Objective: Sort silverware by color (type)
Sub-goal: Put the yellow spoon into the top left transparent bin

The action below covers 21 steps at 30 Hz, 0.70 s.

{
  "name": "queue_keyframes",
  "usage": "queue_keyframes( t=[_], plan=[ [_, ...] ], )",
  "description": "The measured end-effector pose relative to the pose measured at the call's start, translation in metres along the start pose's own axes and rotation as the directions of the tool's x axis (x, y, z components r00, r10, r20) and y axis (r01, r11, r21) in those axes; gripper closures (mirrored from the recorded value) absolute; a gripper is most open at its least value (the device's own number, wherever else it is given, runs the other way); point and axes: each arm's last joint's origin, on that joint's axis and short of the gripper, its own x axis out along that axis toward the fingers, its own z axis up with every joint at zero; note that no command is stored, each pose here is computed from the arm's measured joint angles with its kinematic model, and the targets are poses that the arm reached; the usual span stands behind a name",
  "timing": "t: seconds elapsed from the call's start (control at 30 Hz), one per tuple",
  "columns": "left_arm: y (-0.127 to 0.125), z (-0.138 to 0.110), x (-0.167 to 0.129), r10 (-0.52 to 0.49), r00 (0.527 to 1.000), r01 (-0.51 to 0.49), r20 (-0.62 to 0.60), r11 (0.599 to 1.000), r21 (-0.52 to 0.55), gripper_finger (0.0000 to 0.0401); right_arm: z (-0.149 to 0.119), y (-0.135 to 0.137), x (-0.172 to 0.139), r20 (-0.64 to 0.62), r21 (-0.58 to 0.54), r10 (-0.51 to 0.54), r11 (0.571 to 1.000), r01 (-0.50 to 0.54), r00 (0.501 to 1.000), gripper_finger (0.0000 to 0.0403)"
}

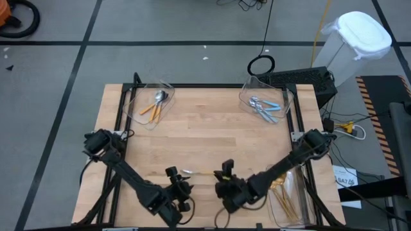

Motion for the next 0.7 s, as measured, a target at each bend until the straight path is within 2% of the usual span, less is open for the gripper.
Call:
queue_keyframes(
  t=[0.2,0.43,0.57,0.7],
  plan=[
    [0.0,0.022,0.018,-0.106,0.994,0.106,0.005,0.994,-0.006,0.0226,-0.003,0.014,-0.017,0.035,-0.158,-0.081,0.984,0.085,0.996,0.0379],
    [0.014,0.062,0.029,-0.213,0.976,0.213,-0.05,0.977,-0.001,0.0226,-0.004,0.024,-0.032,0.083,-0.291,-0.161,0.94,0.178,0.984,0.0379],
    [0.024,0.077,0.039,-0.313,0.944,0.312,-0.107,0.95,-0.028,0.0226,-0.005,0.029,-0.042,0.12,-0.335,-0.22,0.909,0.248,0.968,0.0379],
    [0.034,0.079,0.05,-0.32,0.934,0.317,-0.161,0.947,-0.045,0.0226,-0.005,0.034,-0.052,0.159,-0.354,-0.291,0.875,0.33,0.943,0.0379]
  ],
)
